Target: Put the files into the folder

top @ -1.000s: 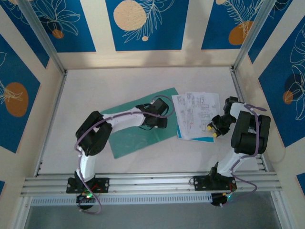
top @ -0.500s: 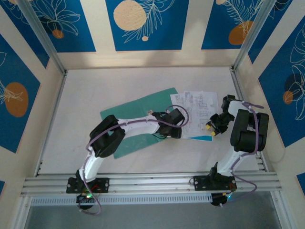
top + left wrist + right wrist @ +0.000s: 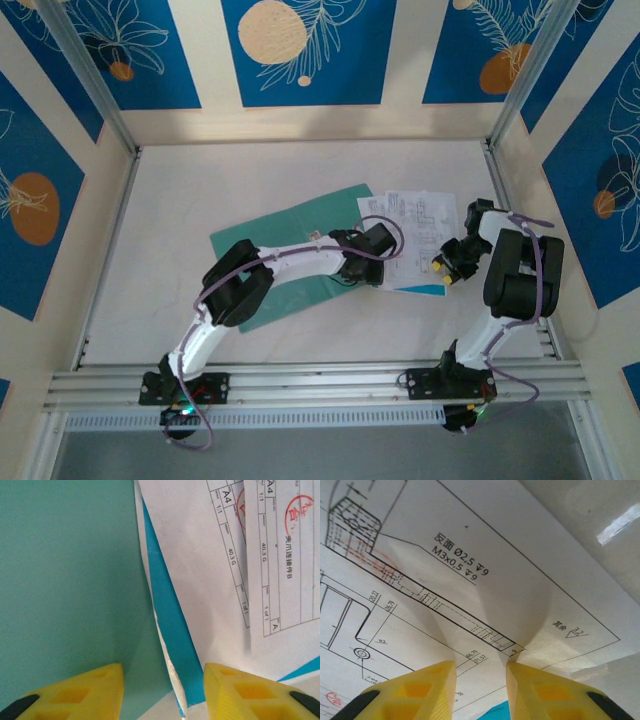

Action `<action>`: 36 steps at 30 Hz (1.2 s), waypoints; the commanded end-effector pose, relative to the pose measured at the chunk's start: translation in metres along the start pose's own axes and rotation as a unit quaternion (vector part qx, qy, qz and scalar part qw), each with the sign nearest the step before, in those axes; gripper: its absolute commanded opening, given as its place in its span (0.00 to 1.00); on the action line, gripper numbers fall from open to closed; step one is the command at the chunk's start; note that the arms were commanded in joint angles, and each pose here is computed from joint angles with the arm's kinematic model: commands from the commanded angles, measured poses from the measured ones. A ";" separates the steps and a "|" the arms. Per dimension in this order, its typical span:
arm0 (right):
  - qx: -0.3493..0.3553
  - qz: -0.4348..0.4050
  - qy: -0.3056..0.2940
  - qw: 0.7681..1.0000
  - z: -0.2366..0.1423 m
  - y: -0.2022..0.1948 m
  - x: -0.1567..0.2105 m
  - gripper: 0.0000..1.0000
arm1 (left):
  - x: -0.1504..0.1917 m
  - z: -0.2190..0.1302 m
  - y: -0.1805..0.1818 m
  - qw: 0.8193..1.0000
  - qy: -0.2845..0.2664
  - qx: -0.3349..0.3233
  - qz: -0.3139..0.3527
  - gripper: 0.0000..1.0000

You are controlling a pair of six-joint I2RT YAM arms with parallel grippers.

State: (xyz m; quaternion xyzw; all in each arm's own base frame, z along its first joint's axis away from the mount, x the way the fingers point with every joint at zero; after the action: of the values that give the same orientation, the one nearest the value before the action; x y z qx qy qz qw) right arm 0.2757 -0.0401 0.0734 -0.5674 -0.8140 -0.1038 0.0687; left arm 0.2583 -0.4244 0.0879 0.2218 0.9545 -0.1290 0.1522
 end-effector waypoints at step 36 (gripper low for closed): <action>-0.121 -0.114 -0.016 0.986 -0.054 0.045 0.046 0.60 | 0.023 -0.023 0.025 0.991 -0.055 -0.028 -0.115 0.00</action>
State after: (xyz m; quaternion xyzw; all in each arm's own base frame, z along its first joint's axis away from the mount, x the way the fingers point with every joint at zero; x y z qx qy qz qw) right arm 0.2930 -0.0054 0.1059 -0.5018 -0.8497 -0.1612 0.0140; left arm 0.2387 -0.3853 0.0825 0.1550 0.9697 -0.0859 0.1684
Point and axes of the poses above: each hand's point on the last joint's axis, 136 mm out from that joint toward the fingers, its own z axis out along the fingers, its own y axis along the line the jaws close on, x = y × z, the point moved 6 cm from there along -z, back along the fingers, and after that the axes turned 15 degrees about z, right-handed, at the moved point
